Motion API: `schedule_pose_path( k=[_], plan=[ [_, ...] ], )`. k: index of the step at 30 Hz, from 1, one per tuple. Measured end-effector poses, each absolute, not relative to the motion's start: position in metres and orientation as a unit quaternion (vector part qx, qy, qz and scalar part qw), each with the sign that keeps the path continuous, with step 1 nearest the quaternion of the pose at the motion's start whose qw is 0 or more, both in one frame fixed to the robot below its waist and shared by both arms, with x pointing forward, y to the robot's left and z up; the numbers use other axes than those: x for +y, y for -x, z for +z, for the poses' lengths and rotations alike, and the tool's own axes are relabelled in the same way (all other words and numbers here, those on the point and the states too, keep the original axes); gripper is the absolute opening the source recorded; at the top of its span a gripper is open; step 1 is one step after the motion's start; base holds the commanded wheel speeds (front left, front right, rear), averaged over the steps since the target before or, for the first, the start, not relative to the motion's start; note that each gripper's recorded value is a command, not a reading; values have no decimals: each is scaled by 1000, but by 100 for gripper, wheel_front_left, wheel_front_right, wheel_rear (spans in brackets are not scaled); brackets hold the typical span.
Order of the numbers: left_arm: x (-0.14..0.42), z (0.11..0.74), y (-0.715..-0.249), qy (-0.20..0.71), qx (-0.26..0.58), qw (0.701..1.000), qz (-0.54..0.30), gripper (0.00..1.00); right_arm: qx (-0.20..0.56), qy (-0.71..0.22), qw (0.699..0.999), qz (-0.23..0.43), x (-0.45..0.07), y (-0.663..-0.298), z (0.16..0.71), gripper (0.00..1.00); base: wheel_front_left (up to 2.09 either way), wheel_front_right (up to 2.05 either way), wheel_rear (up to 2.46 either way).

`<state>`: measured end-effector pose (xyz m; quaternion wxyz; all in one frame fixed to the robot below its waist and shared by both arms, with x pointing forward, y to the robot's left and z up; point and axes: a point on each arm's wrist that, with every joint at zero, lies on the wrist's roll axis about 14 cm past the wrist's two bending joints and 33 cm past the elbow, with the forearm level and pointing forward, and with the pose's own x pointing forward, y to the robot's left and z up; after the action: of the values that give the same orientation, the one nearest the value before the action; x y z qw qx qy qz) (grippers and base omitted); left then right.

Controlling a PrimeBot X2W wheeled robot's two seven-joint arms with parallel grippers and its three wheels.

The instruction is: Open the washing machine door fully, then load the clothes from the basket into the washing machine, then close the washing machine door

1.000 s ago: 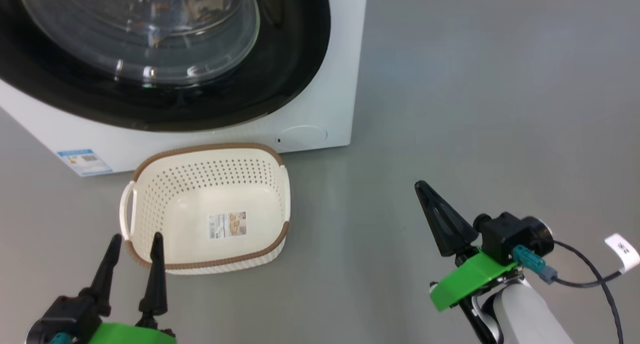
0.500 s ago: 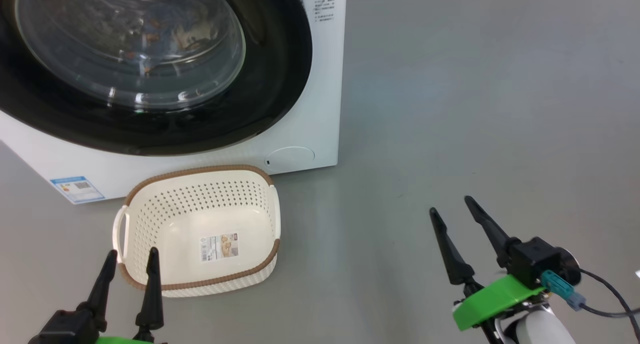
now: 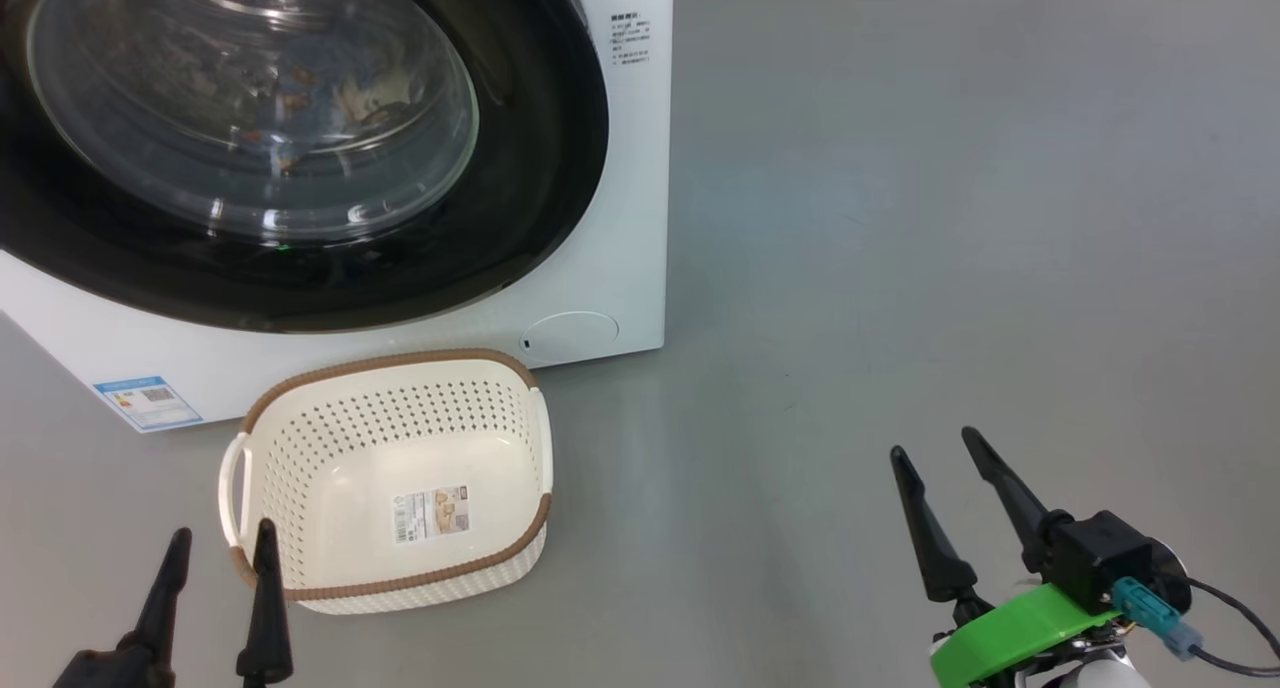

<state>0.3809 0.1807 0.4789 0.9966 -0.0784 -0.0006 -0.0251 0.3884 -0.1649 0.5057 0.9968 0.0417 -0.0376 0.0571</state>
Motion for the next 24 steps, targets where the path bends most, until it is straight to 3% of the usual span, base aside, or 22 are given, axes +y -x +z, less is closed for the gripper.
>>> schedule_pose_path(
  k=[24],
  plan=[
    [185,475,-366,73,6,997,-13,100,-39,-52,997,42,-173,-378,506,100,0,0,0]
  ],
)
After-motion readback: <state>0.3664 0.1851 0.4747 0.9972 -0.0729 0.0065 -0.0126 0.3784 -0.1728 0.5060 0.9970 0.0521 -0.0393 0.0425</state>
